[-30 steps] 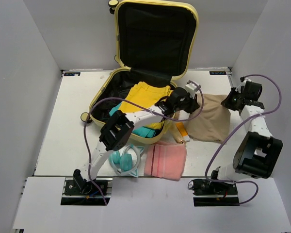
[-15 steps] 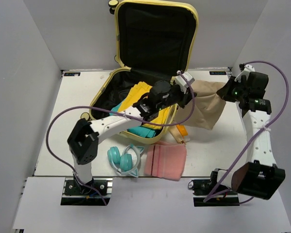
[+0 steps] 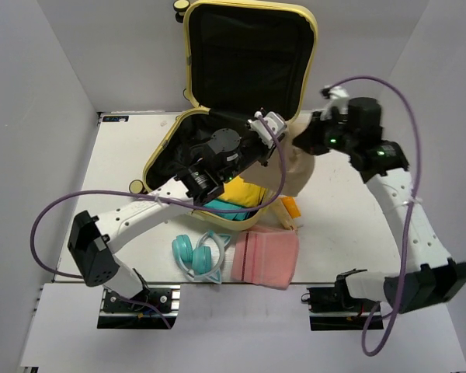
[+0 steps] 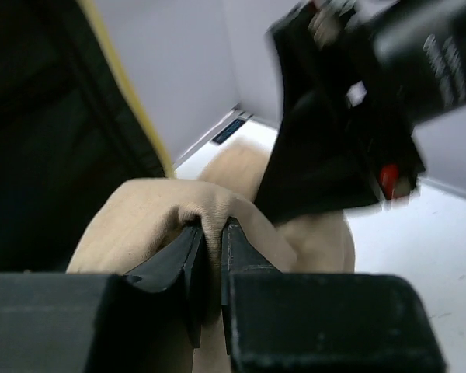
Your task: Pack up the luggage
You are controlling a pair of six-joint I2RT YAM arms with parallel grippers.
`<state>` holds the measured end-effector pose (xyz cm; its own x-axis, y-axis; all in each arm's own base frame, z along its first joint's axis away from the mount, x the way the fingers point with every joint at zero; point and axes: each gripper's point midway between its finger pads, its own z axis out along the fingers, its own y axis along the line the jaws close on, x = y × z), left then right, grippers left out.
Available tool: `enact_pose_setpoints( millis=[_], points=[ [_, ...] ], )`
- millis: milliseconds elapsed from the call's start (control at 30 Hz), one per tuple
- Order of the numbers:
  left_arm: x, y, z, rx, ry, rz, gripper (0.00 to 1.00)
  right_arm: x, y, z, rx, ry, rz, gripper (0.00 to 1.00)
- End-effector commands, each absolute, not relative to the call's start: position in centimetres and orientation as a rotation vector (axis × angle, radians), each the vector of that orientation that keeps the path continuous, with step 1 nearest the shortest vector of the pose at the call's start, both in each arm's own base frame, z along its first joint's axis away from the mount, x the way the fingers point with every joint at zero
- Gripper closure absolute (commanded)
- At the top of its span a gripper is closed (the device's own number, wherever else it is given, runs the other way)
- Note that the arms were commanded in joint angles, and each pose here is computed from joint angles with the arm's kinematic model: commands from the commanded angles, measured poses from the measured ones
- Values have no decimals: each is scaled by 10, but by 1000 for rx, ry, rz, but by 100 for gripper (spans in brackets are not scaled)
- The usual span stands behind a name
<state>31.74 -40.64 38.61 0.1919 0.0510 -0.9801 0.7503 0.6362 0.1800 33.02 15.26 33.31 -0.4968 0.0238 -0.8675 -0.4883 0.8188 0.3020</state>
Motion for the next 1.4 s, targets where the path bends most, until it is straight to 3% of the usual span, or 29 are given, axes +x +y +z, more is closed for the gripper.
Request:
enact_pose_setpoints(
  millis=[0,233,567,900,1233,1267,1300,1333,1367],
  points=[
    [322,-364,409,706,1298,-439,100,324,197,335,-464,2004,678,100],
    [325,-289,384,611,1362,-344,100,316,263,324,-571,1997,703,100],
    [365,-215,327,448,1536,-272,100,337,309,271,-564,2088,675,100],
    [424,-208,252,422,1753,-333,100,392,279,205,-389,2215,338,100],
    [470,-214,209,345,1874,-479,100,430,239,188,-251,2211,188,100],
    [472,-215,208,350,1875,-484,100,432,240,184,-267,2214,192,92],
    [477,-216,218,353,1851,-490,99,435,237,182,-260,2217,190,87],
    [478,-218,206,364,1888,-498,85,435,239,184,-269,2217,206,78],
    [478,-220,207,376,1890,-505,63,434,240,183,-290,2223,227,70]
  ],
)
